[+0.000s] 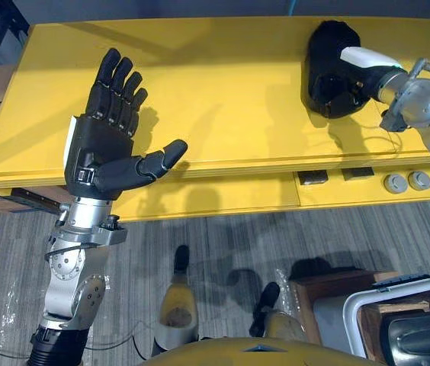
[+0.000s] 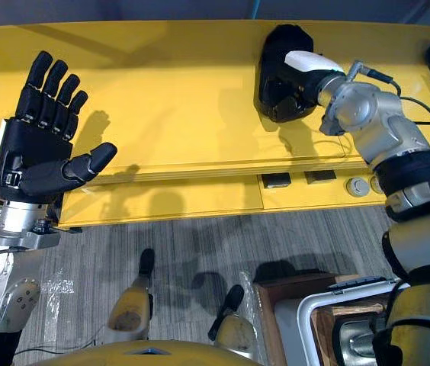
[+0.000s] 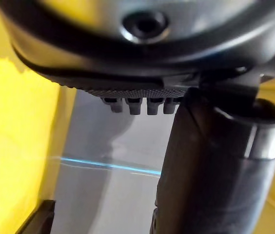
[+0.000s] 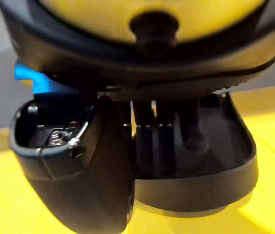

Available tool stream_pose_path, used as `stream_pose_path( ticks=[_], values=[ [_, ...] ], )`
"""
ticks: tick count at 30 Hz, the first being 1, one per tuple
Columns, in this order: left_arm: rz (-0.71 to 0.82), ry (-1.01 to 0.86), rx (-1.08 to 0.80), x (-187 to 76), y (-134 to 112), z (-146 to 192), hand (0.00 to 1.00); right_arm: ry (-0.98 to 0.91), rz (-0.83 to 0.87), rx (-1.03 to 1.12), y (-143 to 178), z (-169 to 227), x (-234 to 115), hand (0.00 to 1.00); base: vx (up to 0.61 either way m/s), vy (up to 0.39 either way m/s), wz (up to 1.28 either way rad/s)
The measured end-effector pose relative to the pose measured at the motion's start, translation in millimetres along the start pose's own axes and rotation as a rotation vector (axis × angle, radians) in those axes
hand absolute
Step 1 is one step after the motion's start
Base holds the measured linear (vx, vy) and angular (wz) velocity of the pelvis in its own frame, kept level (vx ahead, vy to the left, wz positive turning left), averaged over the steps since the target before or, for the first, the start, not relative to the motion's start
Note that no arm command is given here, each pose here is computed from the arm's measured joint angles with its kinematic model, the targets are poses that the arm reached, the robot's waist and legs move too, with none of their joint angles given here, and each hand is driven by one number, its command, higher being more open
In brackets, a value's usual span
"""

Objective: Walk over and take three plastic housings, then place them on the shelf

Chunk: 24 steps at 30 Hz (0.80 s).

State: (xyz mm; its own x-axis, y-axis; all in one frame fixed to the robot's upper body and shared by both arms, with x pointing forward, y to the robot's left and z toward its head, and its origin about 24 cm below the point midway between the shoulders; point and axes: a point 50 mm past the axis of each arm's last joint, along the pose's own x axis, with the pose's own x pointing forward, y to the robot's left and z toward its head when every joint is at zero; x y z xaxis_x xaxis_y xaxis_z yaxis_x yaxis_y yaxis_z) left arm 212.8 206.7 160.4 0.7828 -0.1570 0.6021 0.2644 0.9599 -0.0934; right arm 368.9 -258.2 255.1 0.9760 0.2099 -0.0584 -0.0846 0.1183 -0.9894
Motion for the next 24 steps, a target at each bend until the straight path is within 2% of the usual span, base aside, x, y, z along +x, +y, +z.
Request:
stream_pose_path(
  ticks=[7,15,24],
  values=[
    [0.019,0.022,0.009,-9,2,1,1.0,-0.069,0.001,0.028,21,6,-11,0.0,-0.01,-0.003,0.0],
    [0.024,0.036,0.013,-15,3,2,1.0,-0.195,-0.009,-0.112,59,15,-24,0.0,0.01,-0.014,-0.03],
    [0.012,0.069,0.016,-22,3,0,1.0,-0.28,-0.029,-0.124,77,19,-32,0.0,-0.01,-0.007,0.02]
  ],
)
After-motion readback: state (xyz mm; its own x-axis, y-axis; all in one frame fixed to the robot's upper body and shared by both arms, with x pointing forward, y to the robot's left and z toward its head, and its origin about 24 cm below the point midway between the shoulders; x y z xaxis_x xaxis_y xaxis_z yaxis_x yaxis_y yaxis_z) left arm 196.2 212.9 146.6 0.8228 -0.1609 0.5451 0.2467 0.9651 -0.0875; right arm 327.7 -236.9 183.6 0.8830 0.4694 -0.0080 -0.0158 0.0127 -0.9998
